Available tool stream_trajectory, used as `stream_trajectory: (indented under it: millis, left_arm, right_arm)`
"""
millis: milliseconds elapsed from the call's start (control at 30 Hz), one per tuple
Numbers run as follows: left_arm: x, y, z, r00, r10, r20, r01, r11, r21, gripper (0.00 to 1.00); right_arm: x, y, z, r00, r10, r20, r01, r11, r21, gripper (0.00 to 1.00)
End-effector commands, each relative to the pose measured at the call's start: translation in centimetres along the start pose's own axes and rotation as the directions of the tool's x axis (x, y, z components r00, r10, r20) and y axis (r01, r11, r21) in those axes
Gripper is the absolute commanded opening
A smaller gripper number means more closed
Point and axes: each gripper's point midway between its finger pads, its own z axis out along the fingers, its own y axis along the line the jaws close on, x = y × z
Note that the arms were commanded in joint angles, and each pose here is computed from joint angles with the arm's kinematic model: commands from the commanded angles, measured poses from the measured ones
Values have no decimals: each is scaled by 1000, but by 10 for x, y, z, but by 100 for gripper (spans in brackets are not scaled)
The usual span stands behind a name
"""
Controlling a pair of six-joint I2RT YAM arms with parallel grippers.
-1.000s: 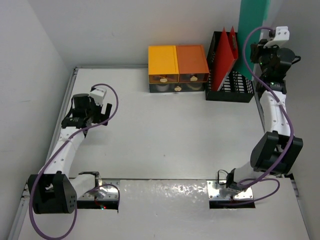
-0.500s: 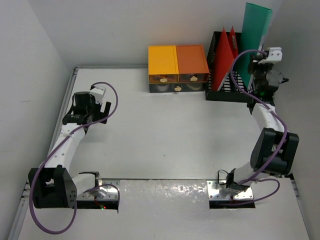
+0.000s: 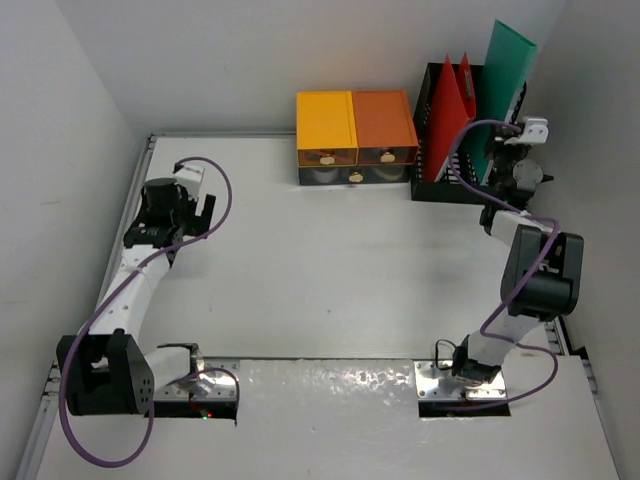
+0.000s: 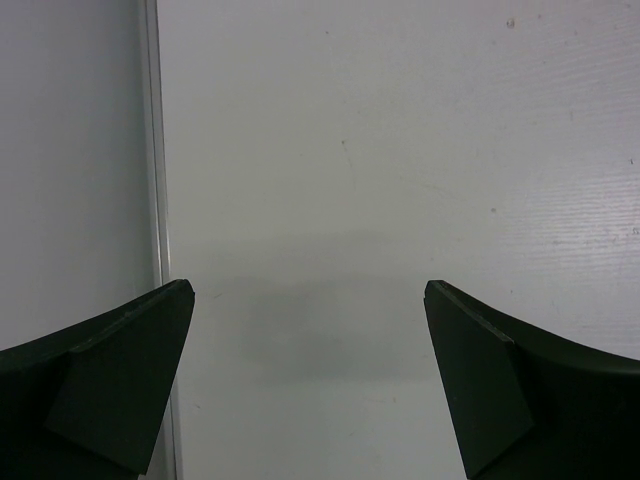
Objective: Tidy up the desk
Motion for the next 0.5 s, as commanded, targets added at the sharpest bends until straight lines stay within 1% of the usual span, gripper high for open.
stream_trajectory:
  millis: [0, 233, 400, 467]
  left_arm:
    - [-27, 18, 0, 996, -9, 84, 14, 998, -60, 100]
    - [-28, 19, 3, 996, -10, 90, 16, 998, -63, 100]
    - [-26, 20, 5, 997, -3, 83, 9, 998, -69, 100]
    - [-25, 19, 5, 997, 2, 82, 3, 998, -68, 100]
  right_arm:
    - [-64, 8, 5, 967, 6, 254, -1, 1000, -18, 0]
    - [-49, 16, 7, 975, 3, 223, 6, 999, -40, 0]
    - [-48, 25, 10, 970, 5, 241, 11, 998, -63, 0]
    - [-50, 26, 10, 969, -20, 248, 35, 998, -57, 0]
